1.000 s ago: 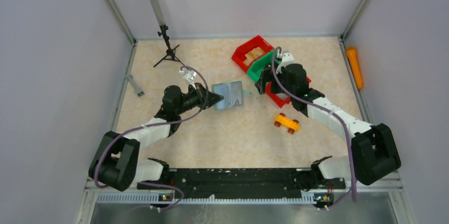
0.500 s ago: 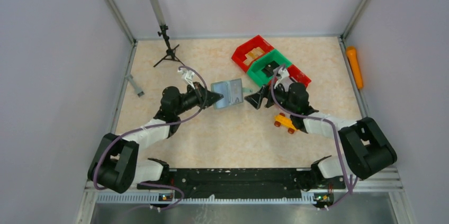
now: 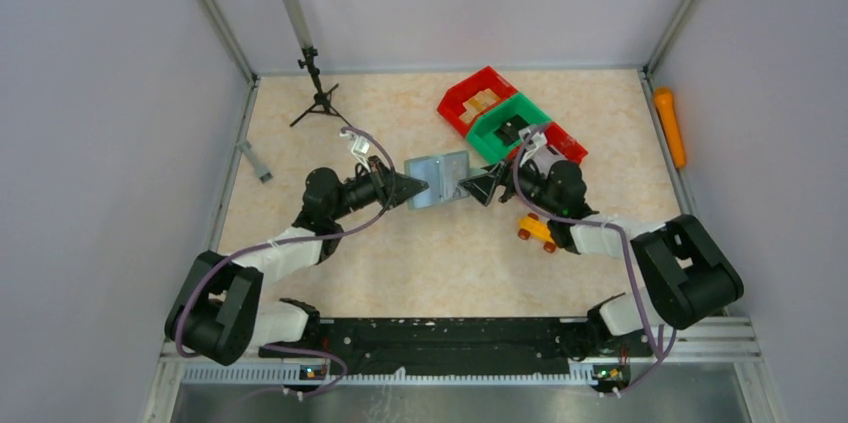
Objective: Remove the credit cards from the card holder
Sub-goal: Remove the credit card from the card holder.
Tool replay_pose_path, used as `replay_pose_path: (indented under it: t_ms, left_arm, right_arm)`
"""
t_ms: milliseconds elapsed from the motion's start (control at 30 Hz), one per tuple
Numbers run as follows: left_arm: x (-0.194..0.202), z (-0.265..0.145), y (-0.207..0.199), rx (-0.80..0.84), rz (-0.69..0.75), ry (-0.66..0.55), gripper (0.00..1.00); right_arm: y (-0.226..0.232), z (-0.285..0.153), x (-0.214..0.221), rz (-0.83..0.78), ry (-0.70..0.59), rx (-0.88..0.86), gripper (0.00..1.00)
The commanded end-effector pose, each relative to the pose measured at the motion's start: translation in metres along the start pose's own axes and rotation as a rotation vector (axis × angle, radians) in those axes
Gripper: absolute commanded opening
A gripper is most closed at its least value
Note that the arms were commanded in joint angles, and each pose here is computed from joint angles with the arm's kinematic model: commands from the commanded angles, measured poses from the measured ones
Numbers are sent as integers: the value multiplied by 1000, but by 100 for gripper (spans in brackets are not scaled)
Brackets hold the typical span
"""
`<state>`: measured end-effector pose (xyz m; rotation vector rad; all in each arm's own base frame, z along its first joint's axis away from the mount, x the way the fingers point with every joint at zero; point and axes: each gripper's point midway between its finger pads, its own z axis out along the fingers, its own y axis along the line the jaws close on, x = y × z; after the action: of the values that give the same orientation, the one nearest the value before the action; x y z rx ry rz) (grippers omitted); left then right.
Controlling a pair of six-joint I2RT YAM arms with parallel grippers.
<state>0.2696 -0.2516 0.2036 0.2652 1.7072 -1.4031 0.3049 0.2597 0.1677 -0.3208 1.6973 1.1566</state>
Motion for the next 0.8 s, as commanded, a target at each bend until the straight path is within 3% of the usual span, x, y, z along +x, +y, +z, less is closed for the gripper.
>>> replay_pose_path:
  t_ms: [0, 200, 300, 467, 667, 767]
  left_arm:
    - [-14, 0, -38, 153, 94, -40, 0]
    - [-13, -1, -52, 227, 95, -35, 0]
    - [-13, 0, -51, 232, 86, -34, 0]
    - [-14, 1, -46, 201, 94, -41, 0]
    - [-15, 1, -33, 119, 89, -56, 0]
    - [-16, 2, -30, 108, 89, -60, 0]
  right_arm:
    - [10, 3, -13, -4, -47, -46, 99]
    - [26, -2, -17, -21, -63, -119, 99]
    - [47, -7, -20, -24, -73, -233, 90]
    - [67, -12, -21, -28, -80, -344, 59]
    - [67, -11, -21, -23, -71, -348, 24]
    - [66, -10, -20, -23, -67, -340, 16]
